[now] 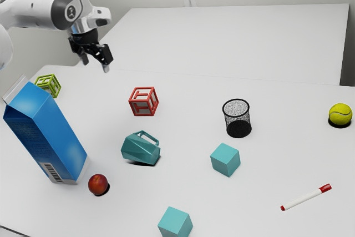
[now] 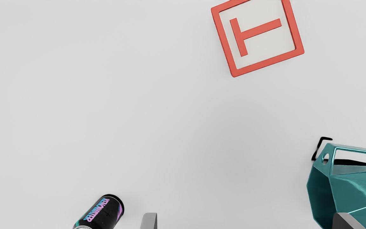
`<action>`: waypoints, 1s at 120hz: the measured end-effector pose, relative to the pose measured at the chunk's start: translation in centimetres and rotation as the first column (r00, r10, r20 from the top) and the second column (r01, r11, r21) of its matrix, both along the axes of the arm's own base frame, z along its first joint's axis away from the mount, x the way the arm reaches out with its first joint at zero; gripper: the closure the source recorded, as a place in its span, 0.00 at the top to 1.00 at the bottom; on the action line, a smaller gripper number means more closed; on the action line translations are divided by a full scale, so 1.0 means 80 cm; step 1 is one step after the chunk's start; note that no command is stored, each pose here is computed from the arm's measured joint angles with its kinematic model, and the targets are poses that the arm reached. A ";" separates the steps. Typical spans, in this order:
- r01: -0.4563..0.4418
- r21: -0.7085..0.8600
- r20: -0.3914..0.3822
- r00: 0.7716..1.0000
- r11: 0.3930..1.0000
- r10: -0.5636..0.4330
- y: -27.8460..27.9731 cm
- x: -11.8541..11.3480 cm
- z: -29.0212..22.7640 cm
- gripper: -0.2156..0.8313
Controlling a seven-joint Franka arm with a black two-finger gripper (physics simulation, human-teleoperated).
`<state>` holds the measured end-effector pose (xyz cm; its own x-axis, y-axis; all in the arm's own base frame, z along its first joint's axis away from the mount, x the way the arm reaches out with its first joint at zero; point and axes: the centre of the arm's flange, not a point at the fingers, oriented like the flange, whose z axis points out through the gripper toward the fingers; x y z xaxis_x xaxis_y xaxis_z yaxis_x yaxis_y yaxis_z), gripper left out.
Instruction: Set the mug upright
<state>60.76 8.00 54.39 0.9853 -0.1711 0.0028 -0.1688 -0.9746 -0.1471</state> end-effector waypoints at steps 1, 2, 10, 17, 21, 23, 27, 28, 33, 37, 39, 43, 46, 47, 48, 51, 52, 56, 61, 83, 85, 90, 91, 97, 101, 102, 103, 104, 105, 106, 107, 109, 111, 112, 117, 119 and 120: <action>0.000 0.000 0.000 1.000 1.000 0.000 0.000 0.000 0.000 0.79; 0.000 -0.001 0.000 1.000 1.000 0.000 -0.001 0.000 0.000 0.79; -0.009 -0.008 0.001 1.000 1.000 0.009 0.002 -0.002 0.000 0.79; -0.008 -0.014 0.001 1.000 1.000 0.008 -0.004 -0.005 0.002 0.79; 0.004 -0.022 -0.006 1.000 1.000 -0.004 -0.016 -0.005 -0.001 0.79; 0.011 -0.030 -0.012 1.000 1.000 -0.011 -0.024 -0.005 -0.005 0.79; 0.024 -0.041 -0.023 0.999 0.999 -0.025 -0.042 -0.005 -0.012 0.79; 0.028 -0.043 -0.025 0.999 0.999 -0.029 -0.047 -0.005 -0.013 0.79; 0.049 -0.052 -0.034 0.998 0.997 -0.051 -0.071 -0.005 -0.018 0.79; 0.063 -0.059 -0.045 0.997 0.996 -0.066 -0.089 -0.006 -0.026 0.79; 0.069 -0.062 -0.052 0.996 0.996 -0.072 -0.096 -0.007 -0.030 0.79; 0.074 -0.070 -0.064 0.995 0.995 -0.078 -0.107 -0.008 -0.039 0.79; 0.076 -0.076 -0.071 0.994 0.994 -0.081 -0.114 -0.008 -0.044 0.79; 0.076 -0.077 -0.073 0.994 0.994 -0.082 -0.116 -0.008 -0.046 0.79; 0.077 -0.079 -0.074 0.994 0.994 -0.083 -0.118 -0.008 -0.047 0.79; 0.079 -0.084 -0.076 0.993 0.993 -0.085 -0.124 -0.008 -0.050 0.79; 0.079 -0.086 -0.077 0.993 0.993 -0.085 -0.126 -0.007 -0.052 0.79; 0.076 -0.101 -0.083 0.993 0.992 -0.085 -0.132 -0.005 -0.059 0.79; 0.064 -0.141 -0.092 0.993 0.988 -0.077 -0.136 -0.002 -0.069 0.79; -0.051 -0.347 -0.146 0.989 0.937 0.000 -0.103 0.018 -0.125 0.79; -0.053 -0.356 -0.149 0.989 0.933 -0.001 -0.103 0.020 -0.128 0.79; -0.050 -0.367 -0.159 0.987 0.929 -0.010 -0.104 0.025 -0.139 0.79; -0.048 -0.367 -0.160 0.987 0.929 -0.013 -0.104 0.026 -0.141 0.79; -0.022 -0.352 -0.171 0.985 0.936 -0.041 -0.111 0.033 -0.153 0.79; 0.003 -0.333 -0.176 0.982 0.943 -0.065 -0.118 0.038 -0.160 0.79; 0.010 -0.328 -0.178 0.981 0.945 -0.072 -0.119 0.040 -0.162 0.79; 0.016 -0.323 -0.180 0.981 0.946 -0.078 -0.121 0.041 -0.164 0.79; 0.022 -0.318 -0.182 0.980 0.948 -0.084 -0.122 0.042 -0.166 0.79; 0.029 -0.312 -0.184 0.979 0.950 -0.090 -0.123 0.044 -0.167 0.79; 0.036 -0.305 -0.185 0.978 0.952 -0.096 -0.125 0.046 -0.169 0.79; 0.043 -0.298 -0.186 0.977 0.954 -0.102 -0.126 0.048 -0.171 0.79; 0.059 -0.283 -0.189 0.975 0.957 -0.116 -0.129 0.052 -0.174 0.79; 0.075 -0.269 -0.193 0.973 0.960 -0.130 -0.133 0.056 -0.178 0.79; 0.083 -0.261 -0.194 0.971 0.962 -0.137 -0.135 0.057 -0.179 0.79; 0.112 -0.231 -0.203 0.966 0.966 -0.161 -0.137 0.063 -0.185 0.79; 0.118 -0.220 -0.207 0.964 0.968 -0.165 -0.134 0.064 -0.187 0.79; 0.121 -0.216 -0.209 0.964 0.969 -0.167 -0.133 0.065 -0.187 0.79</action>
